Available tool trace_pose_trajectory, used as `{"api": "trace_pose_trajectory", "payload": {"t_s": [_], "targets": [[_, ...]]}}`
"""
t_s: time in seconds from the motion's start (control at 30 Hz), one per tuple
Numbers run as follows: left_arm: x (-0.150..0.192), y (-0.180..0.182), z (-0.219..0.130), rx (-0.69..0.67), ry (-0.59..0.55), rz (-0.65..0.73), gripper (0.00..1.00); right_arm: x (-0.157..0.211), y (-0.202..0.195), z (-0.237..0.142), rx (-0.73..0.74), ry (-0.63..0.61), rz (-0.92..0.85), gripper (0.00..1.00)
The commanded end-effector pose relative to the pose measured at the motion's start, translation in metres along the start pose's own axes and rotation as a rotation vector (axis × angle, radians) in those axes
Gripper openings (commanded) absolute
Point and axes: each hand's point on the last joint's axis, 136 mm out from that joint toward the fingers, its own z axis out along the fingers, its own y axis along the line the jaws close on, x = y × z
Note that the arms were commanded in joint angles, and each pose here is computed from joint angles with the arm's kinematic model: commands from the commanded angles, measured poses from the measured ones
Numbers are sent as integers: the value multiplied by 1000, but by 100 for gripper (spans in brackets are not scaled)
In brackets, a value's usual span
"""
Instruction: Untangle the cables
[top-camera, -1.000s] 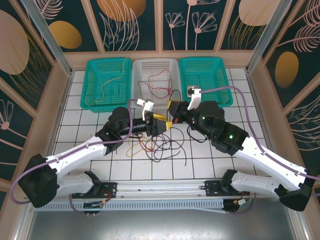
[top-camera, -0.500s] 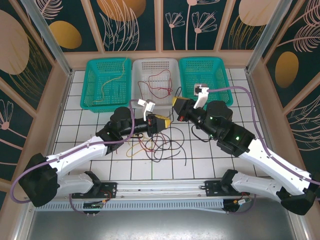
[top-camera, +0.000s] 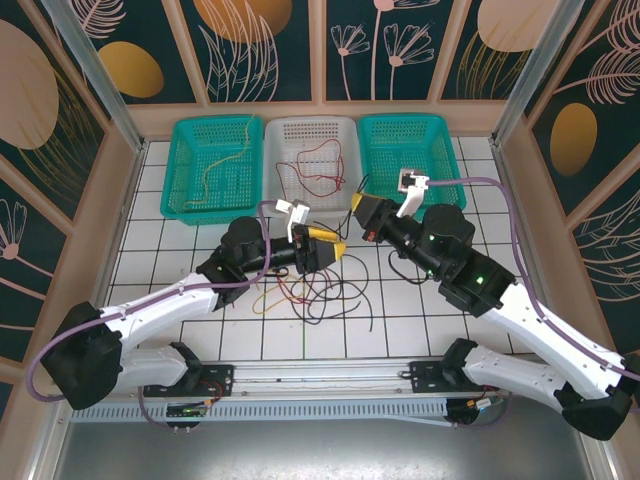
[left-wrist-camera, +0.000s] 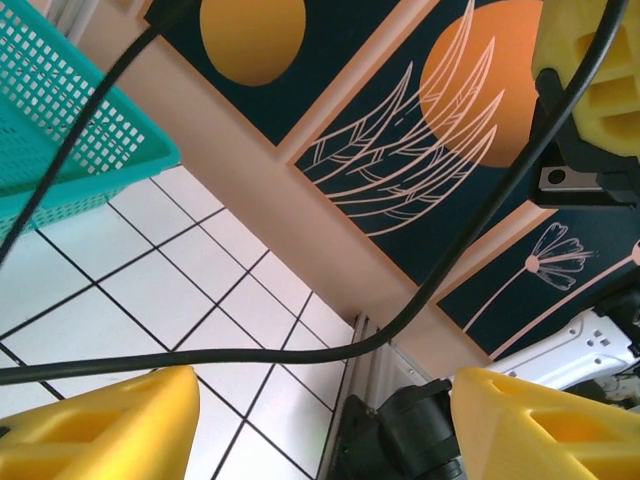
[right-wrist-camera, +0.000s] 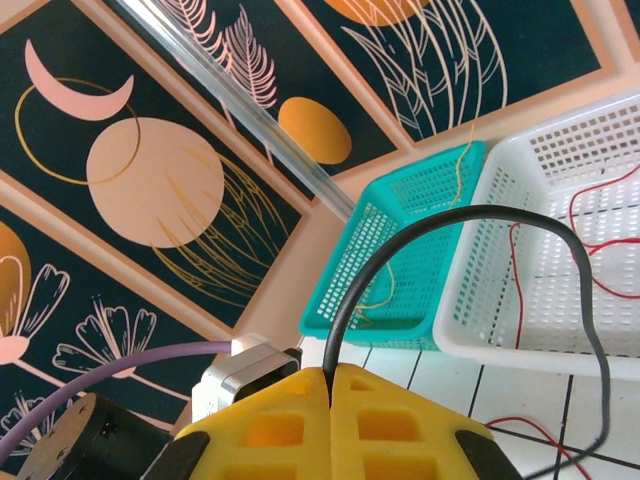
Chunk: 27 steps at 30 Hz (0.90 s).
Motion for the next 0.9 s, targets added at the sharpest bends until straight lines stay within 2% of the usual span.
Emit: {"api": "trace_pose_trajectory", "payload": {"t_s": [0.0,0.07,0.17,0.27,0.37,0.5,0.67,0.87], "targets": [[-18,-13,1,-3,-18,101,67,-8,9,0,-36,-22,0,0],[-27,-12,-5,-70,-22,163,69,-10,5,-1,-1,-20,-16,0],[-47,-9,-23,-194,-102,206,79,-13,4,-3,12,-22,-35,0],[-65,0,-39,-312,-183,175,83,-12,2,-2,29,-8,-54,0],[-69,-9,-42,-311,-172,224,81,-11,-2,-2,51,6,-74,0],[-78,-18,-48,-323,-173,396,82,-10,1,0,40,49,-104,0],[-68,-41,-26,-156,-74,488,85,-13,9,3,8,69,-124,0],[-44,-17,-2,-145,70,528,85,-18,23,4,-44,83,-145,0]]}}
